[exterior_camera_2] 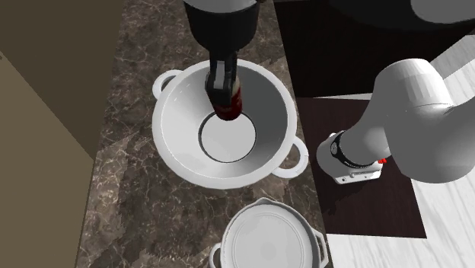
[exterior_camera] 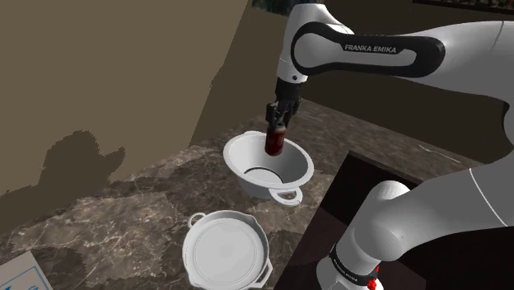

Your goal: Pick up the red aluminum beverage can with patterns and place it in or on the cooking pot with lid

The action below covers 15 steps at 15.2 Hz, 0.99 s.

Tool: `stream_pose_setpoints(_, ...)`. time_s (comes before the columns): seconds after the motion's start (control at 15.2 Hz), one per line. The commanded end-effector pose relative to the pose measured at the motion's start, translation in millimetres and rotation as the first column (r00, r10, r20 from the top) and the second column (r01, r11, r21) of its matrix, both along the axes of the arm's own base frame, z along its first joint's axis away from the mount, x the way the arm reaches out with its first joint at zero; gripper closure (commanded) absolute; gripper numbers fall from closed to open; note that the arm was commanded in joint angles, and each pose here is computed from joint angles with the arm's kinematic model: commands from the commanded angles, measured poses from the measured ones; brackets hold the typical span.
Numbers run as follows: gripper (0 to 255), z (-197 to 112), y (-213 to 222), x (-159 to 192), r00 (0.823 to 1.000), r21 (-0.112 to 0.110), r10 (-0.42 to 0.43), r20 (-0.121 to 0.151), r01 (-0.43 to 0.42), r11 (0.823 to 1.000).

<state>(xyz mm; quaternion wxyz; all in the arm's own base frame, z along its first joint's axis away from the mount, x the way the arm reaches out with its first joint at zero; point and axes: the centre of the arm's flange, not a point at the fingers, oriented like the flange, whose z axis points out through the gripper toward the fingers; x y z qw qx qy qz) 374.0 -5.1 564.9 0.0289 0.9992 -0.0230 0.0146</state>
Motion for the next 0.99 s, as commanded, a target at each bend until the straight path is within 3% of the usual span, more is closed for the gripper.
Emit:
stream_pose_setpoints(0.0,255,-10,-1,-1,1.0,0.0,0.0,0.001,0.0,1.0)
stream_pose_setpoints(0.26,255,-32,-1,-1,1.0,0.0,0.0,0.001,0.0,1.0)
stream_pose_setpoints(0.79,255,-32,-1,-1,1.0,0.0,0.0,0.001,0.0,1.0)
stream_pose_setpoints(0.86,0,-32,-1,-1,1.0,0.0,0.0,0.001,0.0,1.0)
stream_pose_setpoints(0.92,0,-32,-1,-1,1.0,0.0,0.0,0.001,0.0,1.0)
